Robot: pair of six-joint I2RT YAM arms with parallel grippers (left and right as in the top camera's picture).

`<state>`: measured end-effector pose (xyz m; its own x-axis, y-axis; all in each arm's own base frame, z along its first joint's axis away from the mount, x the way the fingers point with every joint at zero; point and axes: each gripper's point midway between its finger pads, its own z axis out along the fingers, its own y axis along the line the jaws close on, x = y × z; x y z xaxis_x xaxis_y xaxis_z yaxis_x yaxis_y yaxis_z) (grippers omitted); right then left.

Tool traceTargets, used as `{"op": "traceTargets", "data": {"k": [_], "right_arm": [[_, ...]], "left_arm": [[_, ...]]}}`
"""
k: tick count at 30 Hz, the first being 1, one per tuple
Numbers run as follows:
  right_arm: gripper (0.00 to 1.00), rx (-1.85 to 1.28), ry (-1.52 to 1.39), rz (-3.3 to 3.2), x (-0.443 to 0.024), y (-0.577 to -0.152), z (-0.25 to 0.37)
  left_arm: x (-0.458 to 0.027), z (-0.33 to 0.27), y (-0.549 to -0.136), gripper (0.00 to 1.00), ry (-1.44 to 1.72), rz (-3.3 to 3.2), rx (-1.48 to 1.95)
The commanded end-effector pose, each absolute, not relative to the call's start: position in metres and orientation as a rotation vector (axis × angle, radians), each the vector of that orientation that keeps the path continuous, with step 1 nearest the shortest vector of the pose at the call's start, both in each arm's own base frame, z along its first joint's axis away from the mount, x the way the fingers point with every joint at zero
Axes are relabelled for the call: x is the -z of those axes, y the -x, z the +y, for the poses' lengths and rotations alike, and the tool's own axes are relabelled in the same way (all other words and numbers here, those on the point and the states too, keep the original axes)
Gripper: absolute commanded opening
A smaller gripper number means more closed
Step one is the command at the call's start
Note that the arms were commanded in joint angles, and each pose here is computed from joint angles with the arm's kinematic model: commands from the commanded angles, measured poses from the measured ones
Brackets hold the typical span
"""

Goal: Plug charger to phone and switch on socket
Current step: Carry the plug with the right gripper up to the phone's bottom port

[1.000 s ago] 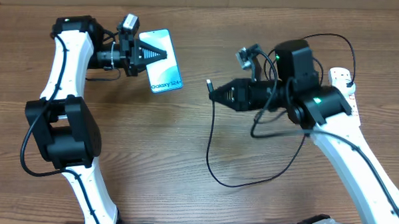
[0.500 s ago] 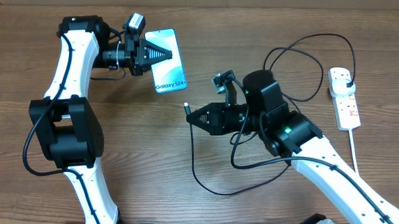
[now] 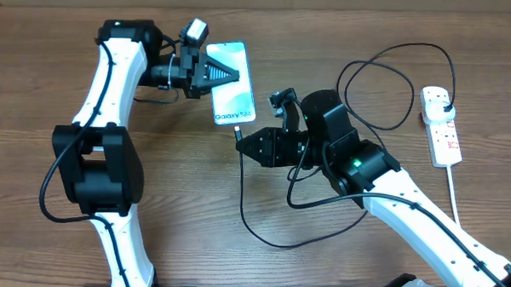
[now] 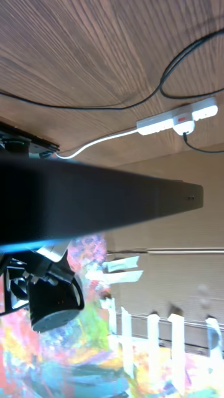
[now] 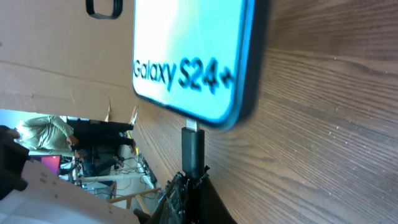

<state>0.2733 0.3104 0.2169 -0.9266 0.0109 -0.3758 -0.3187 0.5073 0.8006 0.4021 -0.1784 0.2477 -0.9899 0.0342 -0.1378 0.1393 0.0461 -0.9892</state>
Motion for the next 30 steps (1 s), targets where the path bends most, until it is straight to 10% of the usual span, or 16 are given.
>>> {"op": "traceTargets", "data": {"k": [1, 30], "right_arm": [[0.04, -1.388, 0.266, 2.404, -0.2196, -0.2737, 0.3125], [0.04, -1.366, 0.276, 2.366, -0.2234, -0.2798, 0.3128]], "left_arm": [[-0.2644, -0.1805, -0.4045, 0.04, -0.240, 2.108, 2.132], [-0.2632, -0.1803, -0.4113, 0.04, -0.174, 2.145, 2.168]]}}
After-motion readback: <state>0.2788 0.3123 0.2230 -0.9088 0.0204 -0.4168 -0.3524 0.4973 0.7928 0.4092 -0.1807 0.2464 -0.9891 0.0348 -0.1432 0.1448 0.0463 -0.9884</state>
